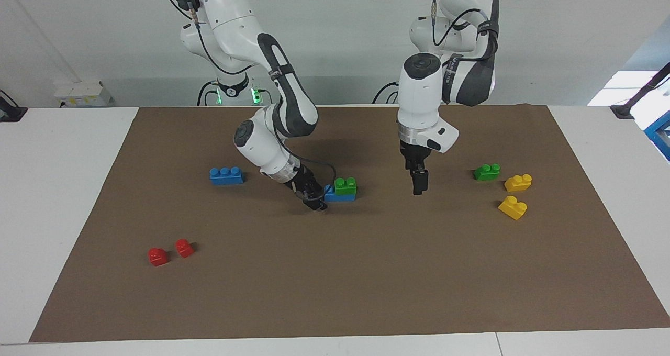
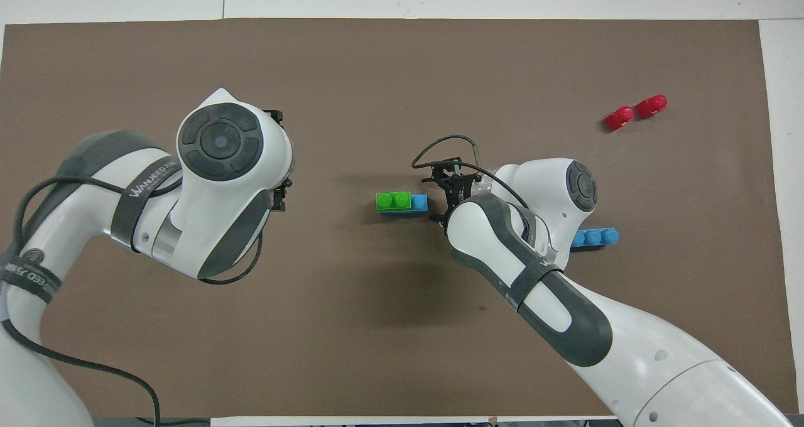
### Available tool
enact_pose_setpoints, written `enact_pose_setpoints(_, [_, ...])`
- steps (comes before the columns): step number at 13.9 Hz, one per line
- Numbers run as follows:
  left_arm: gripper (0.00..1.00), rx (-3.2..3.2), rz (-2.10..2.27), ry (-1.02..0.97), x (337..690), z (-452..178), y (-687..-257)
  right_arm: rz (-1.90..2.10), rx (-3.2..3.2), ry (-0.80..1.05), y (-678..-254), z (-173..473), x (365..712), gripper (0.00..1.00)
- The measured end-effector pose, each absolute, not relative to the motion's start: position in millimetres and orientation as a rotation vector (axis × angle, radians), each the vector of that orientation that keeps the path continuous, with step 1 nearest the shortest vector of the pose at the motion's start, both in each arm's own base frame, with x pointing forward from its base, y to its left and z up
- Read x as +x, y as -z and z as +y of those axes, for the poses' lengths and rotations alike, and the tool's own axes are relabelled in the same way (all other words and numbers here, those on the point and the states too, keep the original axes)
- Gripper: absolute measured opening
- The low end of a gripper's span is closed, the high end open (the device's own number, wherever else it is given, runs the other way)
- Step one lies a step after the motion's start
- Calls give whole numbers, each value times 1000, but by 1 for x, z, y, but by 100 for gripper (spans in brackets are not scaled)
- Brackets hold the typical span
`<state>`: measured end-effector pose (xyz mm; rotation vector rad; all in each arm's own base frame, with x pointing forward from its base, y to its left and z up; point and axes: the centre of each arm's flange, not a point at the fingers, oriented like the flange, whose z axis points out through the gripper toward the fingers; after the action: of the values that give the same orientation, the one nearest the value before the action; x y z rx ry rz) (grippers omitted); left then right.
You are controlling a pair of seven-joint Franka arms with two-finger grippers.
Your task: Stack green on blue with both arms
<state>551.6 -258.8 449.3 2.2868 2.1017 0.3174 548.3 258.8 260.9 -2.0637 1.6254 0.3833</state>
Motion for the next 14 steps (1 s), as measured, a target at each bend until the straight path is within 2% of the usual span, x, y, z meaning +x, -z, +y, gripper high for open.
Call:
enact_pose_setpoints(6, [100, 2611, 1772, -270, 578, -166, -468, 1632, -2060, -406, -261, 253, 551, 81])
enact_pose_setpoints(7, [100, 2651, 1718, -263, 581, -150, -469, 1641, -2053, -423, -261, 245, 554, 89])
enact_pose_setpoints(9, [100, 2746, 1565, -230, 585, -122, -475, 1637, -2046, -457, -263, 225, 564, 90])
enact_pose_setpoints(11, [100, 2850, 1373, -174, 583, -93, -486, 1614, -2056, -474, -274, 206, 577, 88])
enact_pose_setpoints(14, [100, 2980, 1014, -91, 575, -41, -513, 1529, -2134, -458, -315, 188, 597, 90])
